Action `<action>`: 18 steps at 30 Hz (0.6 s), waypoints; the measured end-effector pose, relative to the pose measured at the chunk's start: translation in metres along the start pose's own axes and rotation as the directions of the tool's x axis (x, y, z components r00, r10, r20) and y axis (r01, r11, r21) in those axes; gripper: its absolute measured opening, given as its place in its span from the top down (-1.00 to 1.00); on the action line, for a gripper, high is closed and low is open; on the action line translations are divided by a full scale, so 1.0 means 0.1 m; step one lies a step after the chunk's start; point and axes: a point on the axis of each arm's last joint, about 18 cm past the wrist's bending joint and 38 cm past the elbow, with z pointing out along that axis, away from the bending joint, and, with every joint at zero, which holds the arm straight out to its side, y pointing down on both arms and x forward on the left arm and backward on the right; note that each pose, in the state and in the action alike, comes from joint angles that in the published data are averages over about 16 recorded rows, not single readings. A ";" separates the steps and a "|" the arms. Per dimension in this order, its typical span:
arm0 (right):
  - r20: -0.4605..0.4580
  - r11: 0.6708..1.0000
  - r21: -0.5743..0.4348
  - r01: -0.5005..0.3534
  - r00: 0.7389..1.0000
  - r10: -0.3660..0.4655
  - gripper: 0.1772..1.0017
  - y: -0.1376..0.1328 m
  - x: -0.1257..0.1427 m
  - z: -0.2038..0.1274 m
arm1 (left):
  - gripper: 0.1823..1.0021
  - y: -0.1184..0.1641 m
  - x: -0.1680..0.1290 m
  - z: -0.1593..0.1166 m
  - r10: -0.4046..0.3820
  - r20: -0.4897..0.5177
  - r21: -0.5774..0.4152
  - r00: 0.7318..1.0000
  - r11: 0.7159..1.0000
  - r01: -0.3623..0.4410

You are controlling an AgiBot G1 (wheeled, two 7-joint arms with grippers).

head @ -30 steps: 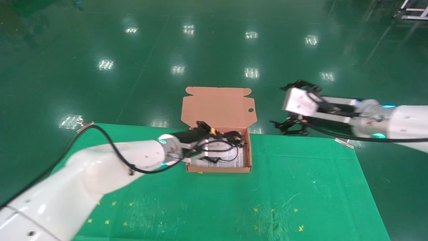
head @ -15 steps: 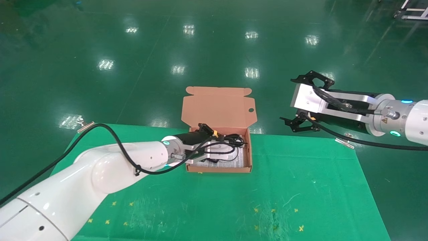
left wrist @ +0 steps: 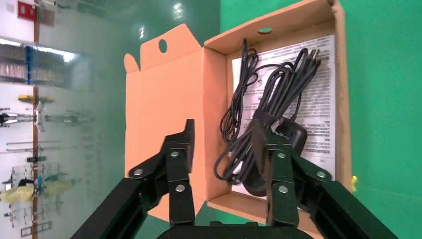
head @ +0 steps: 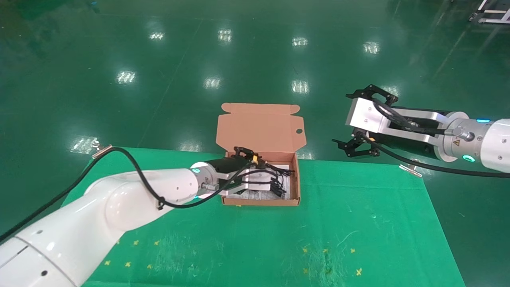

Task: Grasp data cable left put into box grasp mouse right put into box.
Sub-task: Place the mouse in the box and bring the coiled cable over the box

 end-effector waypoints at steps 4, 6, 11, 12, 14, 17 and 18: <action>-0.033 0.999 0.003 0.036 0.999 -0.036 -1.00 -0.06 0.17 0.00 | 0.28 0.03 -0.18 -0.05 -0.016 0.040 -0.003 0.999 1.000 0.016; -0.048 0.998 0.003 0.059 0.997 -0.059 -1.00 -0.10 0.26 0.00 | 0.17 0.05 -0.28 -0.07 -0.024 0.061 -0.006 0.998 1.000 0.025; -0.067 0.995 0.001 0.099 0.993 -0.098 -1.00 -0.17 0.43 -0.01 | -0.10 0.10 -0.49 -0.13 -0.055 0.102 -0.012 0.993 0.998 0.056; -0.064 0.995 0.002 0.101 0.993 -0.101 -1.00 -0.18 0.44 -0.01 | -0.16 0.12 -0.51 -0.14 -0.064 0.106 -0.011 0.992 0.998 0.066; -0.053 0.995 0.005 0.100 0.994 -0.100 -1.00 -0.18 0.44 -0.01 | -0.28 0.15 -0.53 -0.17 -0.086 0.106 -0.009 0.991 0.996 0.088; -0.028 0.997 0.016 0.076 0.997 -0.076 -1.00 -0.18 0.39 -0.02 | -0.42 0.20 -0.50 -0.21 -0.131 0.093 0.000 0.987 0.991 0.132; -0.017 0.998 0.022 0.066 0.998 -0.066 -1.00 -0.18 0.37 -0.02 | -0.47 0.23 -0.49 -0.23 -0.150 0.087 0.004 0.985 0.989 0.150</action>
